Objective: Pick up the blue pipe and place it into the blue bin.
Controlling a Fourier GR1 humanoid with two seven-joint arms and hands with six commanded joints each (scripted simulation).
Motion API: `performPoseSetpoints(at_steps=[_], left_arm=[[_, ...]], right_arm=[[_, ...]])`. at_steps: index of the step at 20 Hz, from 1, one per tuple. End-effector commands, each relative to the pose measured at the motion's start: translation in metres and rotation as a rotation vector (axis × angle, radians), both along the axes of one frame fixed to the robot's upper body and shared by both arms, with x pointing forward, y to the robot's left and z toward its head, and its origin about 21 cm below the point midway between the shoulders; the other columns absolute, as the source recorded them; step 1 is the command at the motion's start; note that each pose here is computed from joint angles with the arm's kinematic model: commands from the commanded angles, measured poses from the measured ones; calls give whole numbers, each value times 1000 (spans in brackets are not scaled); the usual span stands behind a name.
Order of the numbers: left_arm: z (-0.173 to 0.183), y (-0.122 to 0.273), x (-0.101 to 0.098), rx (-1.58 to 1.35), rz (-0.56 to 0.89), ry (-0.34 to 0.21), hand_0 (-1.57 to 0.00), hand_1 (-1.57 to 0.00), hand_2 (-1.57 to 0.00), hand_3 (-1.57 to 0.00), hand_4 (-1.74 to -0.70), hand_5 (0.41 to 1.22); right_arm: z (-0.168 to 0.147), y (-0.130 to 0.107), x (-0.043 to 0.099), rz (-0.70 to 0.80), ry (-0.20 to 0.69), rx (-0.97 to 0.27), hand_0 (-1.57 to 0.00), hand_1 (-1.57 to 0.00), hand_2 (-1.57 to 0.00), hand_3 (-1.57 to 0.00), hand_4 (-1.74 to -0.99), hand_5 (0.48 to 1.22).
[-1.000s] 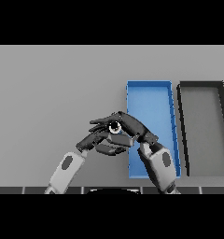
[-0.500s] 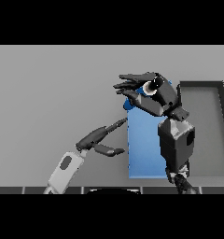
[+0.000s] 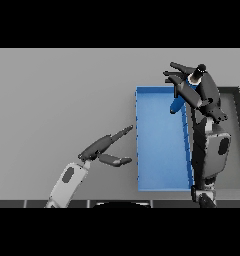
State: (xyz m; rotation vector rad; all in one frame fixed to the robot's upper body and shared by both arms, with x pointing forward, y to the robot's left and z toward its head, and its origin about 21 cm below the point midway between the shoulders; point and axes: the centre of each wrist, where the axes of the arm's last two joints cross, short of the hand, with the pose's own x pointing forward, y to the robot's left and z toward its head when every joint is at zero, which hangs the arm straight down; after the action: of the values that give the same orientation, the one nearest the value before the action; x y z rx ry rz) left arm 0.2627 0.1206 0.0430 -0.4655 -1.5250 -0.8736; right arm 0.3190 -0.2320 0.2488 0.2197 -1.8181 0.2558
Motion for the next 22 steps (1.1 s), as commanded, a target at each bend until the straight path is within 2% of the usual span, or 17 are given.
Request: performPoseSetpoints(at_steps=[1, 8, 11, 15, 16, 17, 19, 20, 21, 22], left_arm=[[1, 0, -1, -8, -2, -9, 1, 1, 1, 1, -943, 465], [-2, 1, -1, 4, 0, -38, 1, 1, 1, 1, -927, 463], [-3, 2, 1, 12, 14, -37, 1, 1, 1, 1, -928, 466], [-5, 3, 4, 14, 15, -51, 1, 1, 1, 1, -923, 476], [-7, 3, 0, 9, 14, -50, 1, 1, 1, 1, -923, 478], [-7, 5, 1, 5, 16, -52, 1, 1, 1, 1, -922, 480], [-4, 4, 4, 7, 20, -54, 1, 1, 1, 1, -920, 484], [-3, 4, 2, 2, 19, -60, 1, 1, 1, 1, -919, 486], [-1, 3, 3, 10, 21, -58, 1, 1, 1, 1, -918, 489], [-2, 2, 3, 7, 21, -52, 1, 1, 1, 1, -920, 491]], right_arm=[[-10, -5, -1, -29, 35, -8, -1571, -1571, -1571, -1571, -1499, 1221], [-85, -29, -13, -208, 314, -83, -1571, -1571, -1571, -1571, -1500, 1221], [-110, -31, -17, -281, 428, -83, -1571, -1571, -1571, -1571, -1500, 1221], [-136, -28, -27, -299, 579, -67, -1571, -1571, -1571, -1571, -1497, 1221], [-140, -30, -28, -305, 614, -75, -1571, -1571, -1571, -1257, -1546, 1221], [-145, -26, -29, -299, 658, -66, -1571, -1571, -1571, -1005, -1585, 1221], [-150, -24, -31, -316, 733, -56, -1571, -1571, -1571, -643, -1641, 1221], [-153, -23, -31, -322, 774, -56, -1571, -1571, -1571, -514, -1661, 1221], [-154, -23, -32, -322, 815, -43, -1571, -1571, -1571, -411, -1677, 1171], [-156, -23, -29, -342, 854, -28, -1571, -1571, -1518, -455, -1626, 1161]])
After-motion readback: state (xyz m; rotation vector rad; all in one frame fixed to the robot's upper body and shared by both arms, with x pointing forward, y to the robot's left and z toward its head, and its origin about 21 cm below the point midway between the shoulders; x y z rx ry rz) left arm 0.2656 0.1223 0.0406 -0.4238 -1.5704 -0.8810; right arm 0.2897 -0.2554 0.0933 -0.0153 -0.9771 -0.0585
